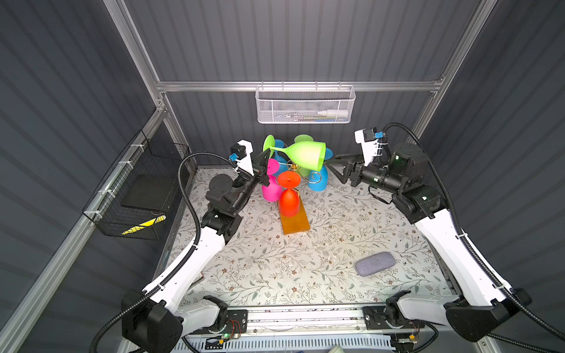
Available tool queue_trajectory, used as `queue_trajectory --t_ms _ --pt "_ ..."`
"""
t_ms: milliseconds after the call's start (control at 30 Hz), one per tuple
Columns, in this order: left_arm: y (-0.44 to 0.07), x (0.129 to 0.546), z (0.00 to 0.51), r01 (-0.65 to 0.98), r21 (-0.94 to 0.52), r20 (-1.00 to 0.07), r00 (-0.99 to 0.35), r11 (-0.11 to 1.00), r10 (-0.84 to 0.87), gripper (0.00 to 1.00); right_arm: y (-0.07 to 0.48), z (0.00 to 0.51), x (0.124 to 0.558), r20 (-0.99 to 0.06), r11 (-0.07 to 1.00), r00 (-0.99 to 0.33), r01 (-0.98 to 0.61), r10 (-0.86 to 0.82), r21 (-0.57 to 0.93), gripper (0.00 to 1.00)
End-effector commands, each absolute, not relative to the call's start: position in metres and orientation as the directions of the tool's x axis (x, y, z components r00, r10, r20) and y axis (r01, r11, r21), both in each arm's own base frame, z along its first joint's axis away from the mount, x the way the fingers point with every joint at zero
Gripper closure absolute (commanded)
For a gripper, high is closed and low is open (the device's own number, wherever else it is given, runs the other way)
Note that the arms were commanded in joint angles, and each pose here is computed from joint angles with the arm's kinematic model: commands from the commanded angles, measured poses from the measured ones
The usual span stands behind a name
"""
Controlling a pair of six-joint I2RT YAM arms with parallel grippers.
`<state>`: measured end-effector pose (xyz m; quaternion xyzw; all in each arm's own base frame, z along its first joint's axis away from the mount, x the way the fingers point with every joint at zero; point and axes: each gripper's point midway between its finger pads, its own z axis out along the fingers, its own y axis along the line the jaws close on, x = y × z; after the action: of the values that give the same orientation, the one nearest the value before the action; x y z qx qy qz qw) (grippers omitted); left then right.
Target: Take the wine glass off the wine glass rack
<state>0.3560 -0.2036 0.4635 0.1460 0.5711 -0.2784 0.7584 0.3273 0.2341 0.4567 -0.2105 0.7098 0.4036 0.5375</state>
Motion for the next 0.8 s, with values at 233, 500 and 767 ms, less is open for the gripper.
queue_trajectory --t_ms 233,500,767 --pt "-0.205 0.345 0.472 0.632 -0.117 -0.935 0.190 0.766 -0.299 1.00 0.244 0.472 0.348 -0.918 0.553 -0.342 -0.734 0.199 0.393 0.51" --pt "-0.205 0.348 0.470 0.632 -0.127 -0.935 0.180 0.764 -0.305 1.00 0.255 0.474 0.350 -0.909 0.495 -0.367 -0.763 0.198 0.416 0.81" --pt "-0.206 0.352 0.467 0.628 -0.127 -0.937 0.177 0.768 -0.300 1.00 0.254 0.476 0.347 -0.906 0.491 -0.369 -0.762 0.208 0.423 1.00"
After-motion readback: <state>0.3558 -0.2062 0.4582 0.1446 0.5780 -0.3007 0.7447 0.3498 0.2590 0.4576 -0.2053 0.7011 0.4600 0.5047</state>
